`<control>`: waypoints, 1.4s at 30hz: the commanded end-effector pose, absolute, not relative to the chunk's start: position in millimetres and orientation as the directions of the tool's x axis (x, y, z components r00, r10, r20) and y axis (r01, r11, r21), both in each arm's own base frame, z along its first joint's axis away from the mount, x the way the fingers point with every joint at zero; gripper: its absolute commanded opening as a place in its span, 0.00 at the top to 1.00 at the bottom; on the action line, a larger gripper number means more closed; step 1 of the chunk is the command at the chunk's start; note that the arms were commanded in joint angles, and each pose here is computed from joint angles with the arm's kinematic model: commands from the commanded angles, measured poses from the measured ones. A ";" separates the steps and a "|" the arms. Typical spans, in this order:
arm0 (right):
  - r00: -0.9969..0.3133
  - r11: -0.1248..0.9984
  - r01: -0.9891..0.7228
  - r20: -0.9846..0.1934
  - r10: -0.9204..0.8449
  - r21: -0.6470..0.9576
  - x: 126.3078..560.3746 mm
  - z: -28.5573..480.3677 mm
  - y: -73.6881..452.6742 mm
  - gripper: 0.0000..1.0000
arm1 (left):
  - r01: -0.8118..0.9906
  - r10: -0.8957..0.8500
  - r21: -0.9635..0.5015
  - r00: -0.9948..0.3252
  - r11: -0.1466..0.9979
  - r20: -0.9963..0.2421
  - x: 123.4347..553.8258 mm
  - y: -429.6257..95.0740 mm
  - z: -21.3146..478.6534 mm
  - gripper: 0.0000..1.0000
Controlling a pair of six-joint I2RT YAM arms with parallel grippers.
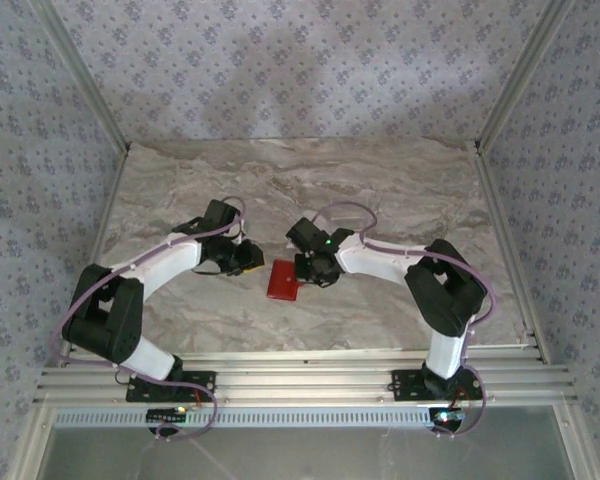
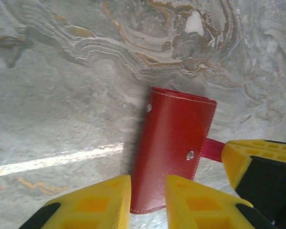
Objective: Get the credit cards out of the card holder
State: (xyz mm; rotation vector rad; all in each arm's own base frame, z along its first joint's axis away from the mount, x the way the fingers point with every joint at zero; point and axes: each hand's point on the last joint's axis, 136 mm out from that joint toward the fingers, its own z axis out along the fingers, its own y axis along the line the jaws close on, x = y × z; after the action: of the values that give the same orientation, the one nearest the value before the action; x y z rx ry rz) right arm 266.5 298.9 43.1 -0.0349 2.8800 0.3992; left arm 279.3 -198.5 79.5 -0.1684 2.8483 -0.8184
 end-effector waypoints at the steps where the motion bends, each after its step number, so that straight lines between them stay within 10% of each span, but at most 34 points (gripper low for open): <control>1: -0.966 0.969 -0.075 -0.259 -0.012 0.237 261.9 49.5 287.9 0.92 | -0.012 -0.124 -0.490 -0.973 0.872 -0.196 275.6 -187.3 97.5 0.73; 42: -0.938 0.854 -0.206 -0.344 -0.034 0.477 253.5 106.1 335.5 0.96 | 0.010 -0.130 -0.512 -0.963 0.859 -0.235 282.6 -228.1 115.2 0.59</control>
State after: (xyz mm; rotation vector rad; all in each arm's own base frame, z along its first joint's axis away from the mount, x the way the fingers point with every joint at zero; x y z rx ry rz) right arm 257.1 327.7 99.1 -0.1698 2.7062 0.7019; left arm 275.3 -223.4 92.9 -0.0791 2.8259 -0.7115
